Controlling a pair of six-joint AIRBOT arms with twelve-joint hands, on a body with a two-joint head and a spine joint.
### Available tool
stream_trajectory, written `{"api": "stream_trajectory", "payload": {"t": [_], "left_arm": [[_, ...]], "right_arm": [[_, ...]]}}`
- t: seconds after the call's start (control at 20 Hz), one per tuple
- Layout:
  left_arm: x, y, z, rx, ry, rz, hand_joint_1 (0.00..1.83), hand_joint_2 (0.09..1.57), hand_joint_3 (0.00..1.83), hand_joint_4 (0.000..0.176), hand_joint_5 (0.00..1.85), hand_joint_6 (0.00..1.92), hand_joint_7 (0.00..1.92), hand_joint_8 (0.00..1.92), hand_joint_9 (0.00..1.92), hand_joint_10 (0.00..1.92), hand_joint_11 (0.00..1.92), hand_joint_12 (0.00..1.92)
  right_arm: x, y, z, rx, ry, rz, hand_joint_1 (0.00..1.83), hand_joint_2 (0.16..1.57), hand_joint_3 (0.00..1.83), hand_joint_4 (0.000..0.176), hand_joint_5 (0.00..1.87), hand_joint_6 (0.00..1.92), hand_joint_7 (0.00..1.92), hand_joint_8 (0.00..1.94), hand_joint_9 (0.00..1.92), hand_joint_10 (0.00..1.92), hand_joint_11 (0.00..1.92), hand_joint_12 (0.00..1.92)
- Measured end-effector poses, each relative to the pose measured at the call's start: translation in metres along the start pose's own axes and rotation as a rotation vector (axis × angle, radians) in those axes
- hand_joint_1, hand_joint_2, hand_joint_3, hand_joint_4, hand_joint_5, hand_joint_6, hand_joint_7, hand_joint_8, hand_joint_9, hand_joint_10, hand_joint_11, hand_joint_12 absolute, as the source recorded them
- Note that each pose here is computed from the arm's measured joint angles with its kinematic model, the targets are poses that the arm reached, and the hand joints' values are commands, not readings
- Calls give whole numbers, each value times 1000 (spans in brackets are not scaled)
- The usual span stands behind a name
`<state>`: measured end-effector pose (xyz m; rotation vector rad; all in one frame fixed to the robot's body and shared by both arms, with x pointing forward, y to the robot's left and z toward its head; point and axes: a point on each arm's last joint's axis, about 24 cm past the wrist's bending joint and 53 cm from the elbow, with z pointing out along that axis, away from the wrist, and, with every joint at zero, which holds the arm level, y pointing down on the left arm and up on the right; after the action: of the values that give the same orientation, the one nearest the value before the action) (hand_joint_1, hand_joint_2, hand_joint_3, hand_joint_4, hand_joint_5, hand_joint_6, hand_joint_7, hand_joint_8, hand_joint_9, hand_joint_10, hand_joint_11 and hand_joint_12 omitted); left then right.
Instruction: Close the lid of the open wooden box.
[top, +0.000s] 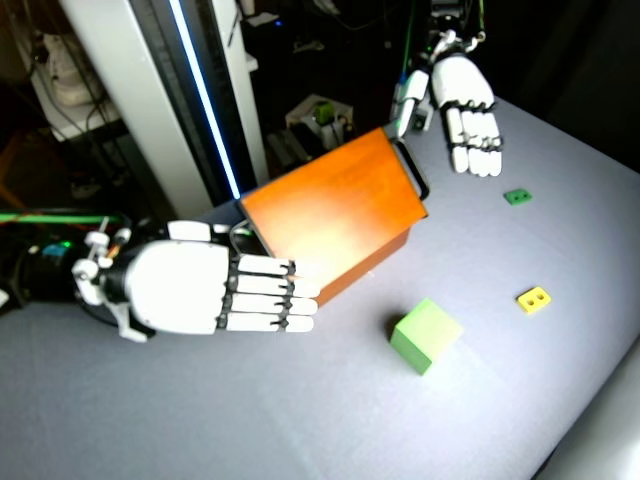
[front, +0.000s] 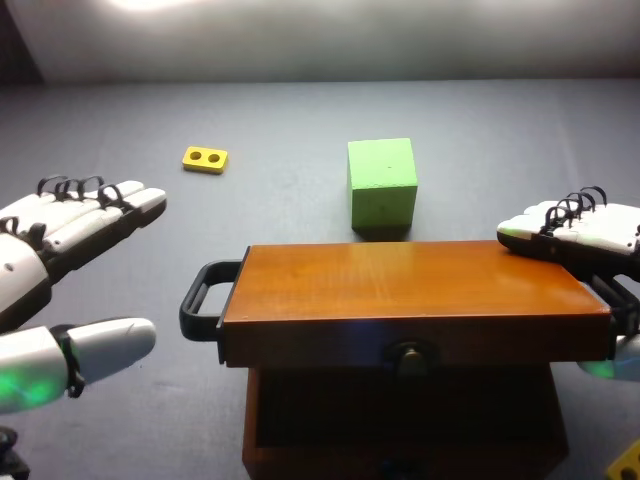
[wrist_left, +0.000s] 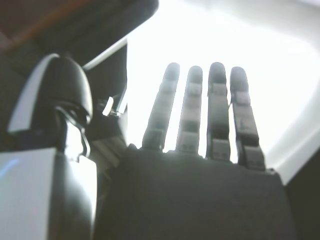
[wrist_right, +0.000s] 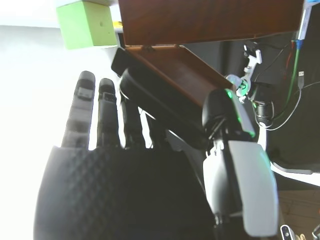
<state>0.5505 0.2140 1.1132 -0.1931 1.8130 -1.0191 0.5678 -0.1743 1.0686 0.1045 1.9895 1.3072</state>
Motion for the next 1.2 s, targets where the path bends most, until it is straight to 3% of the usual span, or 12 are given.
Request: {"api": "stream_trajectory", "payload": {"t": [0.2, 0.25, 0.35, 0.4, 0.65, 0.7, 0.8, 0.95, 1.0, 1.05, 1.15, 1.2], "left_arm": [[0, 2, -3, -5, -4, -2, 0, 1287, 0, 0, 5, 0, 21, 2, 76, 4, 0, 309], [0, 4, -4, -15, -9, -10, 0, 1292, 0, 0, 16, 1, 20, 0, 77, 1, 0, 319], [1, 6, -6, -23, -9, -14, 0, 1302, 4, 0, 14, 0, 24, 2, 79, 2, 0, 315], [3, 6, -7, -24, -5, -12, 0, 1303, 3, 0, 17, 2, 31, 3, 91, 4, 0, 346], [-1, 8, -8, -32, -21, -20, 0, 1313, 2, 0, 10, 0, 29, 1, 88, 3, 0, 344], [0, 8, -8, -31, -21, -22, 0, 1312, 1, 0, 9, 0, 30, 1, 87, 2, 0, 348], [2, 9, -7, -32, -20, -28, 0, 1308, 0, 0, 6, 1, 26, 0, 77, 0, 0, 312], [2, 8, -7, -28, -21, -27, 0, 1298, 0, 15, 0, 0, 11, 0, 70, 1, 0, 302], [2, 8, -7, -28, -21, -27, 0, 1310, 5, 0, 6, 2, 15, 2, 72, 2, 0, 304], [2, 8, -7, -29, -21, -27, 0, 1319, 5, 0, 16, 3, 28, 4, 79, 3, 0, 288], [2, 9, -7, -29, -22, -29, 0, 1341, 6, 0, 24, 2, 34, 2, 84, 3, 0, 249], [3, 9, -7, -30, -19, -29, 0, 1339, 3, 0, 16, 1, 26, 1, 55, 3, 0, 213]], "right_arm": [[4, 0, -2, 2, 1, 14, 266, 1304, 0, 6, 48, 2, 2, 0, 0, 0, 17, 7], [7, 0, -3, 1, 5, 23, 363, 1243, 0, 43, 27, 2, 0, 0, 0, 0, 9, 3], [11, 0, -4, 4, 9, 29, 427, 1203, 0, 49, 20, 2, 0, 0, 0, 0, 1, 0], [12, -1, -5, 9, 13, 33, 437, 1128, 0, 88, 1, 0, 0, 0, 0, 0, 0, 0], [14, 0, -12, 25, 32, 14, 631, 1073, 0, 82, 0, 0, 0, 0, 0, 0, 0, 0], [14, 0, -14, 31, 37, 11, 652, 1059, 0, 89, 0, 0, 0, 0, 0, 0, 0, 0], [12, 0, -17, 31, 41, 2, 603, 1064, 0, 84, 0, 0, 0, 0, 0, 0, 0, 0], [14, 1, -19, 31, 47, 1, 669, 1062, 0, 80, 0, 0, 0, 0, 0, 0, 0, 0], [14, 1, -19, 30, 46, 2, 693, 1059, 0, 89, 0, 0, 0, 0, 0, 0, 0, 0], [14, 1, -19, 31, 46, 1, 712, 1051, 0, 113, 0, 0, 0, 0, 0, 0, 0, 0], [15, 0, -22, 35, 49, 3, 641, 1066, 2, 105, 0, 0, 0, 0, 0, 0, 0, 0], [16, -2, -24, 42, 53, 0, 572, 1080, 8, 88, 0, 0, 0, 0, 0, 0, 0, 0]]}}
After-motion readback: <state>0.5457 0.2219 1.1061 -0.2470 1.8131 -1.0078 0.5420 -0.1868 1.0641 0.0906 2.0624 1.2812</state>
